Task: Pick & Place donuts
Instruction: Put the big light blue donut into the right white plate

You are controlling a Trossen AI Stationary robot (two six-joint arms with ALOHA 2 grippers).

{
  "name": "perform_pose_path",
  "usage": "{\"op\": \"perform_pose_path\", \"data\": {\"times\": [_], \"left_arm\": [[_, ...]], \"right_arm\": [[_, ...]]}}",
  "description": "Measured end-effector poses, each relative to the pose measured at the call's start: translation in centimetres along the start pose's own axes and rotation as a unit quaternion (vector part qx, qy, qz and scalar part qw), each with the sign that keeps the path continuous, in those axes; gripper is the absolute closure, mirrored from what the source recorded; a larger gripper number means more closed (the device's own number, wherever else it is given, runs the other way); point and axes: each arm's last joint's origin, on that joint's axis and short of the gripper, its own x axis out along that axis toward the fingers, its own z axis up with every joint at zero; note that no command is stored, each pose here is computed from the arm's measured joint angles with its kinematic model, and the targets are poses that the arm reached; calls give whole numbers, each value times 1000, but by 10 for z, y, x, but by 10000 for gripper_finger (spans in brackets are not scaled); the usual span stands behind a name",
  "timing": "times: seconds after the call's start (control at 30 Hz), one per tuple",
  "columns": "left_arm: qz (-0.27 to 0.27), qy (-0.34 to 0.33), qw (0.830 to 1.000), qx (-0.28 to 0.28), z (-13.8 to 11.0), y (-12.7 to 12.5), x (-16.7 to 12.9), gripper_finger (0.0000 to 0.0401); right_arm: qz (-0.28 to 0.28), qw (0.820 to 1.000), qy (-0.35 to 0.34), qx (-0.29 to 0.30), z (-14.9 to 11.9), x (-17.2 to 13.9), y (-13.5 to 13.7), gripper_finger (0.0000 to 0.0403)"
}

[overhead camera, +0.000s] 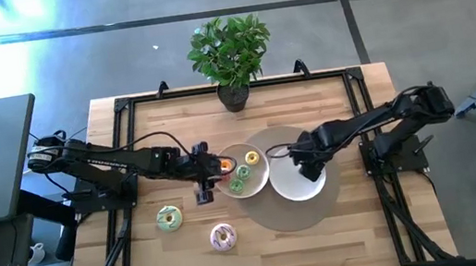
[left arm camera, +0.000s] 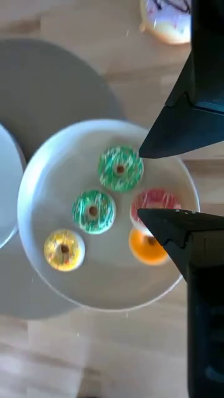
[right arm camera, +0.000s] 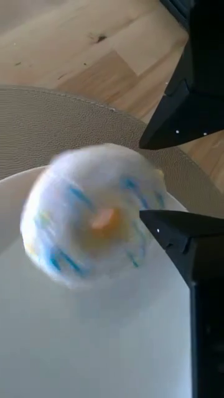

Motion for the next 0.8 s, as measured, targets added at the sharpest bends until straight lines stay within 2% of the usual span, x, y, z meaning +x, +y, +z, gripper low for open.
{"op": "perform_pose_path", "data": {"times": [0.23, 0.37, 0.5, 0.6, 0.7, 0.8], "left_arm": [[-12, 3, 1000, -25, -1, -1, 0, 263], [-81, 24, 996, -25, -4, -5, 0, 263], [-199, 53, 978, -21, -8, -16, -4, 263], [-264, 83, 961, -24, -12, -33, 1, 263], [-269, 117, 956, -16, -20, -50, 2, 263], [-241, 161, 957, 12, -32, -67, 1, 263]], "right_arm": [[56, 996, -62, 15, 0, -21, -6, 239], [125, 982, -141, -16, 7, -33, 6, 245], [205, 947, -238, -71, 17, -45, 29, 245], [248, 914, -304, -106, 23, -53, 45, 238], [272, 883, -355, -141, 27, -57, 60, 232], [275, 863, -386, -176, 30, -55, 72, 229]]}}
